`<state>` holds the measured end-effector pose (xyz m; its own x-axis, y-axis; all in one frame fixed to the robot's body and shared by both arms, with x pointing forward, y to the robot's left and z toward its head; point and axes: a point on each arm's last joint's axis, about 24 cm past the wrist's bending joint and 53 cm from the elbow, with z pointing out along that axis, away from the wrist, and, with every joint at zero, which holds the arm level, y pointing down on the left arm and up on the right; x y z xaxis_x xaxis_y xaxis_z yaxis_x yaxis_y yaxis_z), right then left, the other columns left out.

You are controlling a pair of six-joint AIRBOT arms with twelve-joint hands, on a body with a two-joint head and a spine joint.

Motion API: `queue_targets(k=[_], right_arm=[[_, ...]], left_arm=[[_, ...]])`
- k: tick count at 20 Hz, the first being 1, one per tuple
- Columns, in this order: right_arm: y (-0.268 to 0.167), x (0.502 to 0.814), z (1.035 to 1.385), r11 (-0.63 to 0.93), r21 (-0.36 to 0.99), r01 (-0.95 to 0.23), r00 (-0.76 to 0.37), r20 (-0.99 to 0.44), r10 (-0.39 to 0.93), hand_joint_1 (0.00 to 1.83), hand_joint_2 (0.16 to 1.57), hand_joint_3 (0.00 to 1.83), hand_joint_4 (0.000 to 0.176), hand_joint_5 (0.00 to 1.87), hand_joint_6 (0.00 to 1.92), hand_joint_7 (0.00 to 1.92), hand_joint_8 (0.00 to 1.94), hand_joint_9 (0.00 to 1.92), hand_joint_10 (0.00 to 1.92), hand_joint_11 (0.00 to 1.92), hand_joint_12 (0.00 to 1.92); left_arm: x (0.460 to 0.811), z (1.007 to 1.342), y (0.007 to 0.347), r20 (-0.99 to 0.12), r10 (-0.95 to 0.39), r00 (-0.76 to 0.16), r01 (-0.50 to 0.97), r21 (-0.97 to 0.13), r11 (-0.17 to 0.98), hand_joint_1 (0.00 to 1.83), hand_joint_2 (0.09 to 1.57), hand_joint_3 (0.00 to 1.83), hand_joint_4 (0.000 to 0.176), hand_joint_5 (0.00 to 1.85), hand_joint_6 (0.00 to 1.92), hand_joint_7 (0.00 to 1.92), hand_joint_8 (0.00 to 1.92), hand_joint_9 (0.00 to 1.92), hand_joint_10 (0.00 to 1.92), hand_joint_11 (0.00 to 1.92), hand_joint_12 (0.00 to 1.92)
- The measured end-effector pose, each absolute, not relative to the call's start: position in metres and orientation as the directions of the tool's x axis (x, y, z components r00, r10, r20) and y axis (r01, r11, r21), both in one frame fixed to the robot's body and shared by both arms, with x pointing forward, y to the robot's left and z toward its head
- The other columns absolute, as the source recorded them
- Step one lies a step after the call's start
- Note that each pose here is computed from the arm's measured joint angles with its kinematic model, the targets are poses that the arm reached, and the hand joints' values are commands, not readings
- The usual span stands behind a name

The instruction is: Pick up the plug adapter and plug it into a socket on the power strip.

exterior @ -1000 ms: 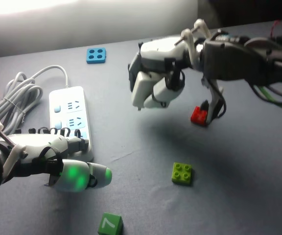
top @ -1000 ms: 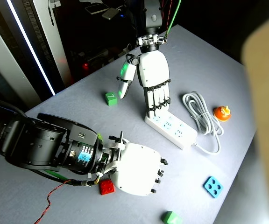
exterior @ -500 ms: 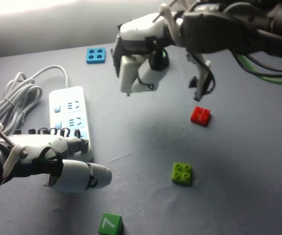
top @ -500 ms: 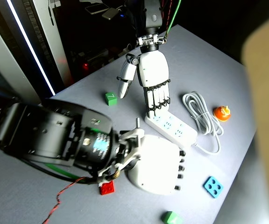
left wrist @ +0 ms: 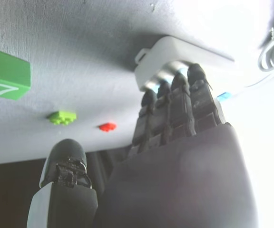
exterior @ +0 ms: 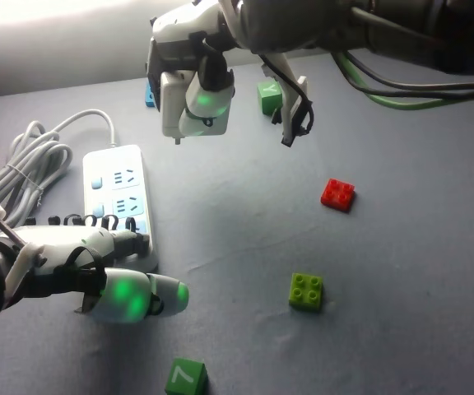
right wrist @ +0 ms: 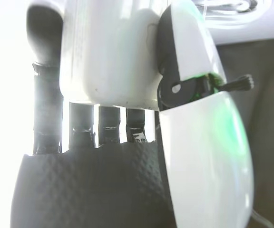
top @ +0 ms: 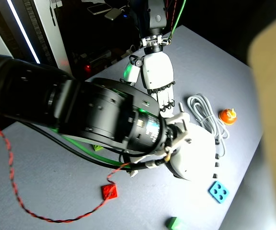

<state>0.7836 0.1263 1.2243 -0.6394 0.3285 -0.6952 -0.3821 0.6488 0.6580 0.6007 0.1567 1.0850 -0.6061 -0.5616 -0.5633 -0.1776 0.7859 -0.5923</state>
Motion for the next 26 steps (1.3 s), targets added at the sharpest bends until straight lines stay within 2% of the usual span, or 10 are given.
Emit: queue_targets(k=[2, 8, 10, 14, 17, 19, 22, 23, 24, 26], right_arm=[[0.135, 0.781, 1.221, 0.651, 0.655, -0.383, -0.65, -0.692, 0.314, 1.37, 1.15, 0.0, 0.0, 0.8, 1.03, 0.92, 1.11, 0.92, 1.32, 0.92, 1.4], [0.167, 0.762, 1.219, 0.643, 0.64, -0.42, -0.668, -0.698, 0.258, 1.37, 1.14, 0.0, 0.0, 0.84, 0.94, 0.94, 1.1, 0.9, 1.34, 0.89, 1.45], [0.172, 0.761, 1.223, 0.642, 0.634, -0.432, -0.661, -0.707, 0.253, 1.37, 1.15, 0.0, 0.0, 0.81, 0.98, 0.93, 1.13, 0.88, 1.37, 0.88, 1.47], [0.183, 0.763, 1.224, 0.656, 0.602, -0.456, -0.636, -0.736, 0.233, 1.37, 1.14, 0.0, 0.0, 0.83, 0.97, 0.93, 1.11, 0.91, 1.33, 0.93, 1.41], [0.192, 0.767, 1.223, 0.66, 0.604, -0.448, -0.635, -0.734, 0.241, 1.38, 1.13, 0.0, 0.0, 0.87, 0.9, 0.94, 1.09, 0.92, 1.32, 0.96, 1.36], [0.192, 0.768, 1.223, 0.663, 0.603, -0.444, -0.635, -0.734, 0.242, 1.38, 1.12, 0.0, 0.0, 0.89, 0.87, 0.96, 1.05, 0.94, 1.29, 0.97, 1.35], [0.195, 0.767, 1.221, 0.666, 0.598, -0.446, -0.638, -0.734, 0.232, 1.37, 1.14, 0.0, 0.0, 0.87, 0.9, 0.92, 1.15, 0.87, 1.37, 0.89, 1.45], [0.197, 0.766, 1.22, 0.665, 0.599, -0.446, -0.639, -0.734, 0.232, 1.37, 1.14, 0.0, 0.0, 0.89, 0.9, 0.91, 1.16, 0.85, 1.39, 0.84, 1.51], [0.2, 0.766, 1.221, 0.664, 0.6, -0.446, -0.639, -0.733, 0.233, 1.37, 1.15, 0.0, 0.0, 0.88, 0.91, 0.91, 1.18, 0.83, 1.42, 0.81, 1.56], [0.207, 0.764, 1.219, 0.663, 0.6, -0.448, -0.64, -0.733, 0.232, 1.37, 1.16, 0.0, 0.0, 0.84, 0.95, 0.9, 1.18, 0.83, 1.42, 0.82, 1.53]], left_arm=[[0.601, 1.085, 0.157, -0.563, -0.562, -0.606, -0.178, -0.592, 0.786, 0.0, 1.2, 0.0, 0.0, 0.06, 0.0, 0.05, 0.0, 0.03, 0.0, 0.0, 0.11], [0.601, 1.085, 0.156, -0.563, -0.562, -0.607, -0.178, -0.593, 0.786, 0.0, 1.19, 0.0, 0.0, 0.07, 0.0, 0.07, 0.0, 0.04, 0.0, 0.0, 0.15], [0.601, 1.085, 0.156, -0.562, -0.562, -0.607, -0.178, -0.593, 0.785, 0.0, 1.19, 0.0, 0.0, 0.07, 0.0, 0.08, 0.0, 0.04, 0.0, 0.0, 0.12], [0.601, 1.085, 0.157, -0.563, -0.562, -0.606, -0.178, -0.592, 0.786, 0.0, 1.19, 0.0, 0.0, 0.07, 0.0, 0.08, 0.0, 0.05, 0.0, 0.0, 0.17], [0.601, 1.085, 0.156, -0.563, -0.561, -0.607, -0.177, -0.593, 0.786, 0.0, 1.19, 0.0, 0.0, 0.06, 0.0, 0.06, 0.0, 0.03, 0.0, 0.0, 0.12], [0.6, 1.085, 0.156, -0.562, -0.562, -0.607, -0.177, -0.593, 0.785, 0.0, 1.2, 0.0, 0.0, 0.06, 0.0, 0.07, 0.0, 0.03, 0.0, 0.0, 0.13], [0.601, 1.085, 0.156, -0.563, -0.561, -0.607, -0.177, -0.593, 0.786, 0.0, 1.2, 0.0, 0.0, 0.09, 0.0, 0.08, 0.0, 0.06, 0.0, 0.0, 0.23], [0.601, 1.085, 0.156, -0.564, -0.56, -0.607, -0.175, -0.592, 0.786, 0.0, 1.2, 0.0, 0.0, 0.06, 0.0, 0.05, 0.0, 0.03, 0.0, 0.0, 0.14], [0.601, 1.085, 0.156, -0.564, -0.56, -0.607, -0.175, -0.592, 0.786, 0.0, 1.2, 0.0, 0.0, 0.04, 0.0, 0.04, 0.0, 0.02, 0.0, 0.0, 0.12], [0.601, 1.085, 0.156, -0.563, -0.56, -0.607, -0.175, -0.593, 0.786, 0.0, 1.21, 0.0, 0.0, 0.04, 0.0, 0.05, 0.0, 0.03, 0.0, 0.0, 0.09]])
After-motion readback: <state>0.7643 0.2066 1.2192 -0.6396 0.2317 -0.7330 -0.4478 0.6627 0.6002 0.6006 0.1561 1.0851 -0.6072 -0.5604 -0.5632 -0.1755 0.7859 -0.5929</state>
